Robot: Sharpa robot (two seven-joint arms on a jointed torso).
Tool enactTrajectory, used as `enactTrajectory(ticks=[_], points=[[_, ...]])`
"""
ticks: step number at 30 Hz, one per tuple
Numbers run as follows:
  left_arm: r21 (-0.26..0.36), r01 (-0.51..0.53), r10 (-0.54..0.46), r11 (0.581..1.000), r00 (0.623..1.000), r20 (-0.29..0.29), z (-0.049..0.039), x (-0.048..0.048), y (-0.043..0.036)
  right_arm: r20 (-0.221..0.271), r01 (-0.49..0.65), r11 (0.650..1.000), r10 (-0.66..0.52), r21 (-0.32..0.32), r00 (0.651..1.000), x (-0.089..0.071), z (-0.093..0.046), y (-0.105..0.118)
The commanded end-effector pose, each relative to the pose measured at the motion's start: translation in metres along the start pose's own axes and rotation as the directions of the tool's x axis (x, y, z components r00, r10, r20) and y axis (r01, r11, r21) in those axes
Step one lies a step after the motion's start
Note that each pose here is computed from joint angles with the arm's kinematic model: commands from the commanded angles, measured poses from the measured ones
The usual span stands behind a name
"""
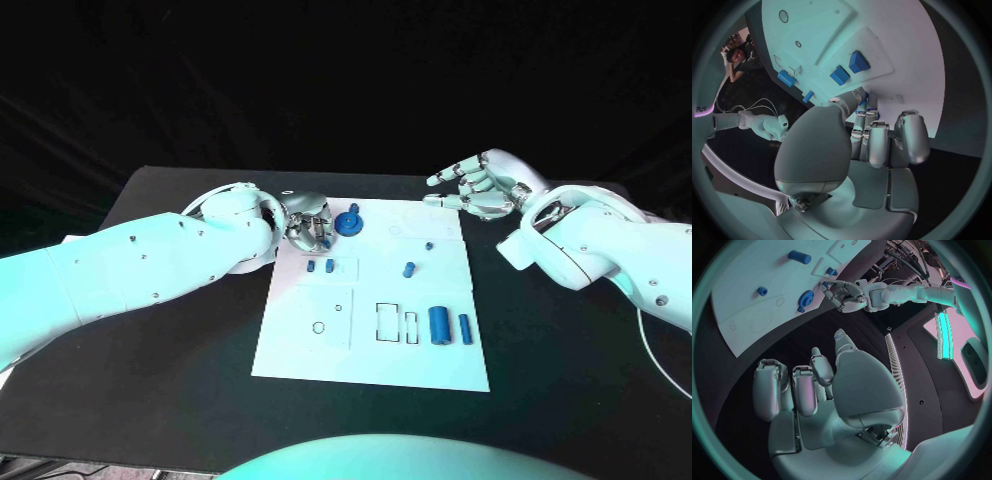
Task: Assemble the parts on the task board
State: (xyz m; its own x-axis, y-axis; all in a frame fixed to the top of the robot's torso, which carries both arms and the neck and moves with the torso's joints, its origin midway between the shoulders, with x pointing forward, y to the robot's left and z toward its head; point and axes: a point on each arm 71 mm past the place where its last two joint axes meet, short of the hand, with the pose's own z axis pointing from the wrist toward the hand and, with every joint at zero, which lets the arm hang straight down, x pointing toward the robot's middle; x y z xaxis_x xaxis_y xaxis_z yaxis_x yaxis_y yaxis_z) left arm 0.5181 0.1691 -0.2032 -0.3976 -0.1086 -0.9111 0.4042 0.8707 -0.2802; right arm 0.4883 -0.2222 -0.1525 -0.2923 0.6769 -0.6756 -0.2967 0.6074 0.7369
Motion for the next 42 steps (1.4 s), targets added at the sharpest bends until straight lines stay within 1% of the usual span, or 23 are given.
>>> enactTrajectory(ticks=[1,17,37,42], points=[[-0.012,-0.014,0.014,1.0,1.0,-0.025,-0.0002,0.0029,0.0013,-0.011,0.001,1.0,-0.001,-0.006,1.0,0.0011,0.0003,0.0003],[-0.008,-0.015,0.015,1.0,0.999,-0.036,-0.0011,0.0037,0.0012,-0.014,0.001,1.0,-0.001,-0.006,1.0,0.0019,0.0007,0.0],[-0.029,-0.008,0.007,1.0,0.999,-0.037,-0.0027,0.0034,0.0061,-0.011,0.002,1.0,-0.002,0.0,1.0,0.0008,0.0006,-0.0017],[-0.031,-0.006,0.005,1.0,1.0,-0.027,-0.004,0.0024,0.008,-0.02,0.008,1.0,-0.008,0.019,1.0,0.0004,0.0009,-0.0049]])
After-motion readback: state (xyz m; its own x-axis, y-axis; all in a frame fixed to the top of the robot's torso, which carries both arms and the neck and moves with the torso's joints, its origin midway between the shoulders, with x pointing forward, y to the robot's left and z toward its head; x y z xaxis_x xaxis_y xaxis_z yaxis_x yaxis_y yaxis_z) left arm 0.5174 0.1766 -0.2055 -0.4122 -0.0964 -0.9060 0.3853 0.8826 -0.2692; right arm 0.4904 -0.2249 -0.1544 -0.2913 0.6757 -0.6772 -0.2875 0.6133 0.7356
